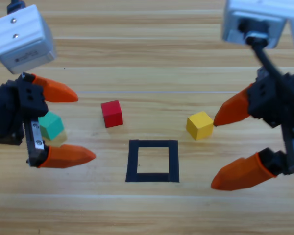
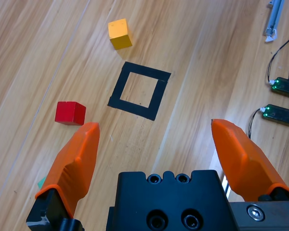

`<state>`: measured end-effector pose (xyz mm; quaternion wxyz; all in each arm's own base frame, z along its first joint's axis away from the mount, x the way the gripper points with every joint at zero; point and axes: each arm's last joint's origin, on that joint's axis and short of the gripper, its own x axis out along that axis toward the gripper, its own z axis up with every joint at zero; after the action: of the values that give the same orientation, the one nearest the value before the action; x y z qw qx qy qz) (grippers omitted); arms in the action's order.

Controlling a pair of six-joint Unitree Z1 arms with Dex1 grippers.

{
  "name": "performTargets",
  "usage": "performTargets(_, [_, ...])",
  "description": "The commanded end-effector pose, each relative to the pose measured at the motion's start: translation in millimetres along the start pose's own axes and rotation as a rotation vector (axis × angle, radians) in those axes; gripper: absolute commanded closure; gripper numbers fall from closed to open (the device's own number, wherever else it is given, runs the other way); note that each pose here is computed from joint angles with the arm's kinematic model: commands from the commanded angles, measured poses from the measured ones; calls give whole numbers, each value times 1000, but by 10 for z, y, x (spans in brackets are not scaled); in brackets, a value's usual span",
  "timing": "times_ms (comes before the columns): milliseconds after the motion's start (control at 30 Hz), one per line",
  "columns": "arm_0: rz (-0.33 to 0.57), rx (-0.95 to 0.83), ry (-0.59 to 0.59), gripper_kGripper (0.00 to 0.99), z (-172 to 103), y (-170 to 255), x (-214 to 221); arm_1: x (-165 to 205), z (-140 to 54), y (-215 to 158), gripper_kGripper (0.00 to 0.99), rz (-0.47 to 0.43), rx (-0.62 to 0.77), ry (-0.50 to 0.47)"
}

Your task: Stack the blocks in the rectangular block: red at the bottom, yellow in the middle, green on top

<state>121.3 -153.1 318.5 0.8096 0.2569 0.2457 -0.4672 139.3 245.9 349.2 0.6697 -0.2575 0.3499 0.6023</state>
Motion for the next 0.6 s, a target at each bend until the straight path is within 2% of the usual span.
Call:
performTargets(33, [-12, 2, 14, 0, -74, -60, -24, 239, 47, -12, 10, 21, -13, 41])
performTargets(233, [-11, 1, 19, 0, -83, -64, -16, 281, 19, -18, 10, 26, -5, 58])
performTargets(300, [-5, -3, 20, 0, -87, -60, -15, 288, 13, -30, 10, 3, 24, 66])
performTargets(367, [20, -19, 32, 0, -101, -48, 3, 292, 10, -81, 10, -93, 71, 88])
performTargets(500, [113, -154, 54, 0, -39, 19, 49, 340, 48, -293, 10, -367, 184, 97])
performTargets(600, [215, -348, 32, 0, 101, 146, 28, 507, 81, -517, 10, -444, 242, 136])
